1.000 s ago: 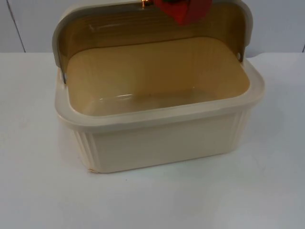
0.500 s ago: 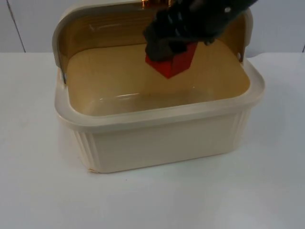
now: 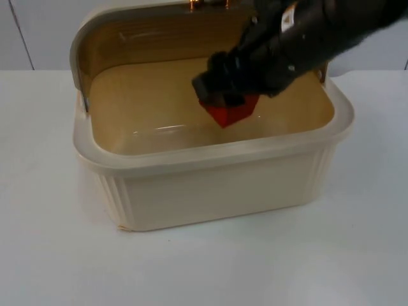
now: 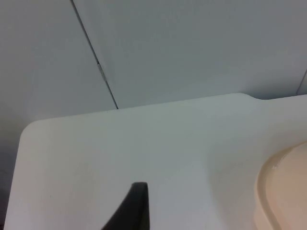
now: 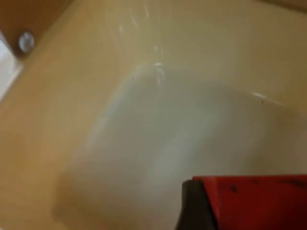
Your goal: Open the box lid with the left hand, place the block into the box with the right hand, then close the box lid with the left hand.
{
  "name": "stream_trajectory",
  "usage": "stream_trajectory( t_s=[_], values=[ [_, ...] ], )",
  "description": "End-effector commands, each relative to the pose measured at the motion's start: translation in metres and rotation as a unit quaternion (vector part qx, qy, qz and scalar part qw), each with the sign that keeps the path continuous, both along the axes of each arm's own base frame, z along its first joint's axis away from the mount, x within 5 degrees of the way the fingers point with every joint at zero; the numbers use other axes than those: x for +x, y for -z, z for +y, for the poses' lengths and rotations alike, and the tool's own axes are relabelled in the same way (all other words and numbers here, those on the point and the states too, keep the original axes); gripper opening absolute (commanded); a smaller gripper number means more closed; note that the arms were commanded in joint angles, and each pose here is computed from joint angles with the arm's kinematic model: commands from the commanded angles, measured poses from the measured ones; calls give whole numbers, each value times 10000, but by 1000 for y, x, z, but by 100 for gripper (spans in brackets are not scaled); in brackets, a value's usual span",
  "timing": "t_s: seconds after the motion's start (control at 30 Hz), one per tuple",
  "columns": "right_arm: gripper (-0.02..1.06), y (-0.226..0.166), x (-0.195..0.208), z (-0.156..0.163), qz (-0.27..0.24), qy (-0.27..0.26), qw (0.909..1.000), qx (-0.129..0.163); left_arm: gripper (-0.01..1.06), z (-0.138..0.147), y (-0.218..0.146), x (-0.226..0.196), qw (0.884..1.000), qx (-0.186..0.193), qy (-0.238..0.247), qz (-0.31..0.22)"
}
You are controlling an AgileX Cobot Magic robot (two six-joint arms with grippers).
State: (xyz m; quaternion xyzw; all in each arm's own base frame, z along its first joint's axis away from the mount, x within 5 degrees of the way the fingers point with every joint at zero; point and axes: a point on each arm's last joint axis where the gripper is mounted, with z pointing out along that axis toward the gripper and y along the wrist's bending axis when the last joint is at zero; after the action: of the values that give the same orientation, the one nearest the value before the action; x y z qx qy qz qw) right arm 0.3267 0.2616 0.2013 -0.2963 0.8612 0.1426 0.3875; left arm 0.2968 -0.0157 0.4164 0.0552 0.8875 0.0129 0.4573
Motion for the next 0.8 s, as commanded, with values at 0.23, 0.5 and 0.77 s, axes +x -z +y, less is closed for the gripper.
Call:
stream_trajectory(
  t_s=[0.23,0.5,0.77],
  values=[
    [0,16,-6,-7,-379,47,9989,253,105,1,-2,-2,10000,35,-7,-24],
    [6,12,-3,-5,-637,17,9973,374,105,1,-1,-2,10000,38,-9,65],
    [89,11,-2,-6,-630,132,9966,507,105,1,-1,-3,10000,38,-10,77]
  ],
)
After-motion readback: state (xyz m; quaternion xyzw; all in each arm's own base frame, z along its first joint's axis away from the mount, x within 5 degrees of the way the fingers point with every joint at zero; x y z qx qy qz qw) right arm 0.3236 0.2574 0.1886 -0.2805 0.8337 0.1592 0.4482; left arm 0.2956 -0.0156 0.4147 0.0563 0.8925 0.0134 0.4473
